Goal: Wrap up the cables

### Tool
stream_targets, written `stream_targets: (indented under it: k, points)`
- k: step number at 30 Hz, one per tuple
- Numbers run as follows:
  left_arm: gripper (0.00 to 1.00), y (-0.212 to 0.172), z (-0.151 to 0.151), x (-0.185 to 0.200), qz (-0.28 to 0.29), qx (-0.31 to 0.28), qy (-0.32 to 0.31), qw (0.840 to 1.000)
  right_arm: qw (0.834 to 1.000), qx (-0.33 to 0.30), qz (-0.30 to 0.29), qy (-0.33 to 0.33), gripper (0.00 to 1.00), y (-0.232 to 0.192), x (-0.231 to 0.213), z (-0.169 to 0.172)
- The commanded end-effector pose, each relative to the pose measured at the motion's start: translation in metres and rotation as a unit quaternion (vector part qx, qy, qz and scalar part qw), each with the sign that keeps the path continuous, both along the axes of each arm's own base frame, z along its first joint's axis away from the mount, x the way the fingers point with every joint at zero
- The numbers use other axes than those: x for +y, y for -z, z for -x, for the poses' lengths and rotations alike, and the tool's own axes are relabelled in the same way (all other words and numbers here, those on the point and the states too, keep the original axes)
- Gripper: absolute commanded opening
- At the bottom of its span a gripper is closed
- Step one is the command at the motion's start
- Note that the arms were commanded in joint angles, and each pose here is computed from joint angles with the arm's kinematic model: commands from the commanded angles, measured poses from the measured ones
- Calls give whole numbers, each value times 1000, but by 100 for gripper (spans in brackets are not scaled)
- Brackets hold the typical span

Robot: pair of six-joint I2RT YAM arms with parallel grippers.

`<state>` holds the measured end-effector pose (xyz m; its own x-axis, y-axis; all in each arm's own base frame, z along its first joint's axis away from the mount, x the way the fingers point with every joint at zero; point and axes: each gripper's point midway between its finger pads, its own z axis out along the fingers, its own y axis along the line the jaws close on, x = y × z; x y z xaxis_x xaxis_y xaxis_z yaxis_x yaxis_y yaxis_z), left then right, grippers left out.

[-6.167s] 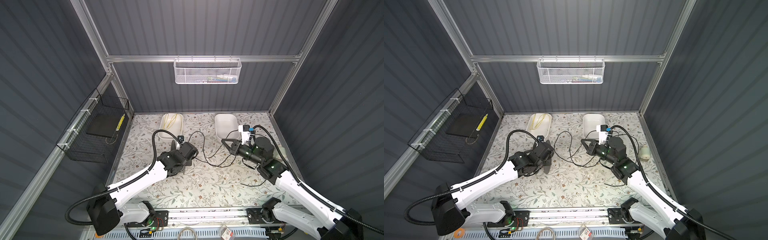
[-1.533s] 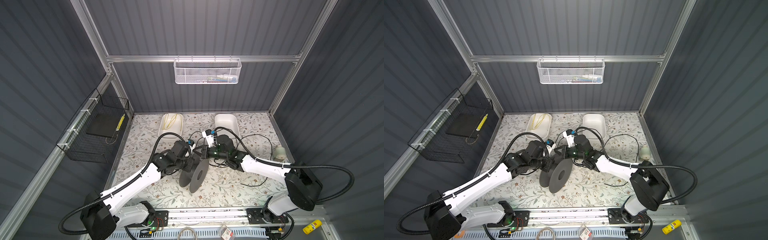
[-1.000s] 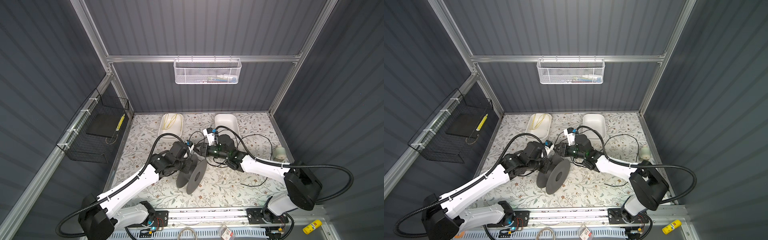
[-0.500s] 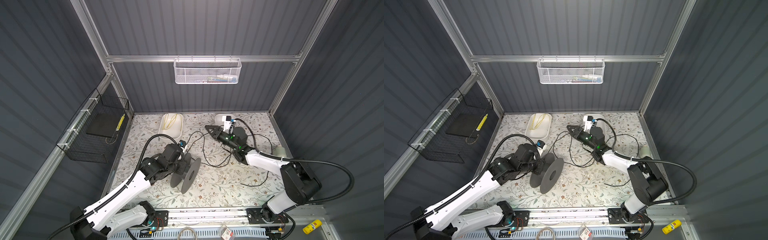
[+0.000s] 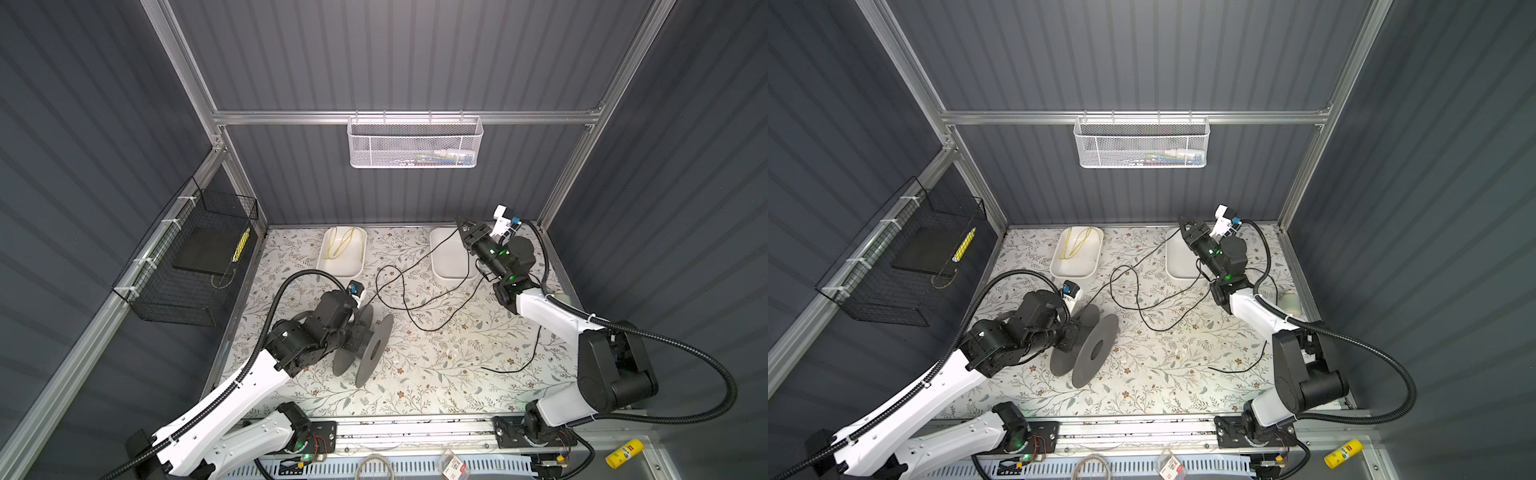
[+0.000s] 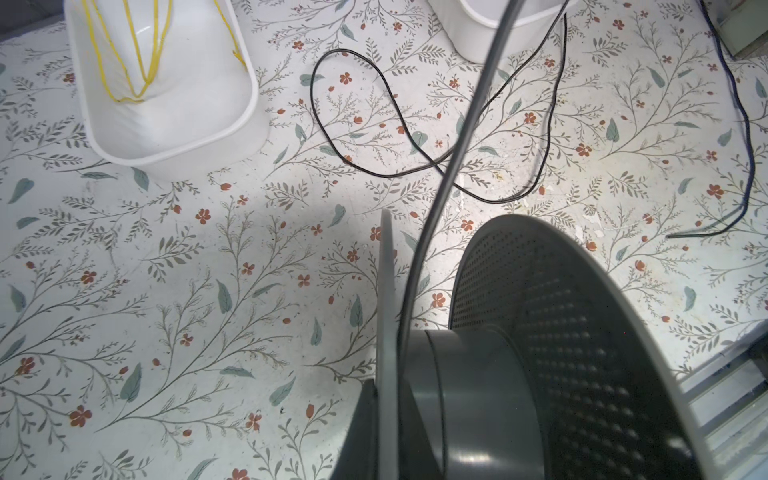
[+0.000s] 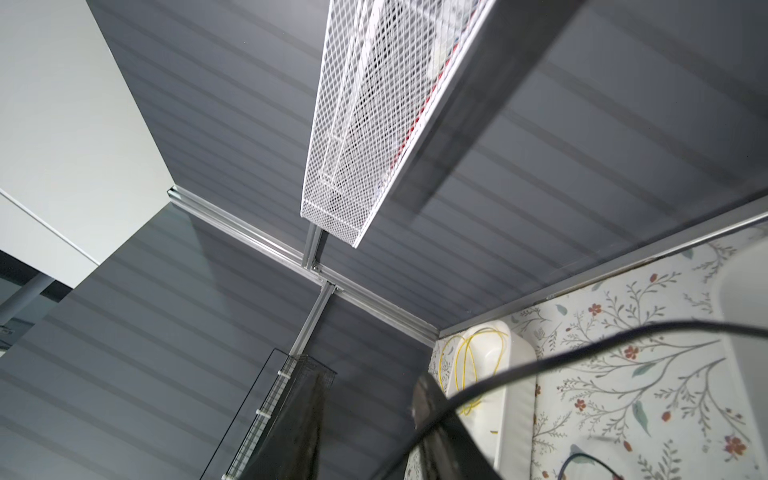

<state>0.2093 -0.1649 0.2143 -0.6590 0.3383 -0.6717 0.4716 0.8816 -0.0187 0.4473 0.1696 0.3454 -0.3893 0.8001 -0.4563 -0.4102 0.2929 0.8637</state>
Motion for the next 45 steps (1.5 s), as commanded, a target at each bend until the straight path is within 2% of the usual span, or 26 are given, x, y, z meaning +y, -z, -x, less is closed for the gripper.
stream_targets:
  k: [1, 7, 14, 21, 25, 31, 36, 41, 45]
  points:
    - [0, -39, -3, 20, 17, -50, -46, 998, 998, -50, -33, 34, 39, -46, -37, 0]
    - [0, -76, 2, 35, 24, -84, -57, 995, 996, -35, -32, 73, 38, -42, -81, -18]
    - [0, -95, 8, 49, 15, -102, -64, 993, 991, -41, -74, 108, 36, -43, -128, -39]
    - [0, -113, 16, 71, -3, -123, -81, 989, 987, -45, -93, 123, 21, -51, -152, -51]
    - [0, -124, 18, 81, -11, -137, -89, 987, 989, -49, -88, 104, 17, -52, -150, -55]
    - [0, -126, 19, 80, -11, -137, -82, 987, 988, -71, -87, 101, 24, -62, -152, -58]
    - [0, -126, 21, 77, 3, -148, -68, 987, 986, -99, -98, 95, 44, -70, -160, -62]
    - [0, -122, 23, 71, 7, -141, -53, 989, 983, -121, -101, 96, 43, -83, -166, -68]
    - [0, -121, 27, 67, 17, -141, -37, 989, 978, -145, -117, 90, 38, -95, -170, -71]
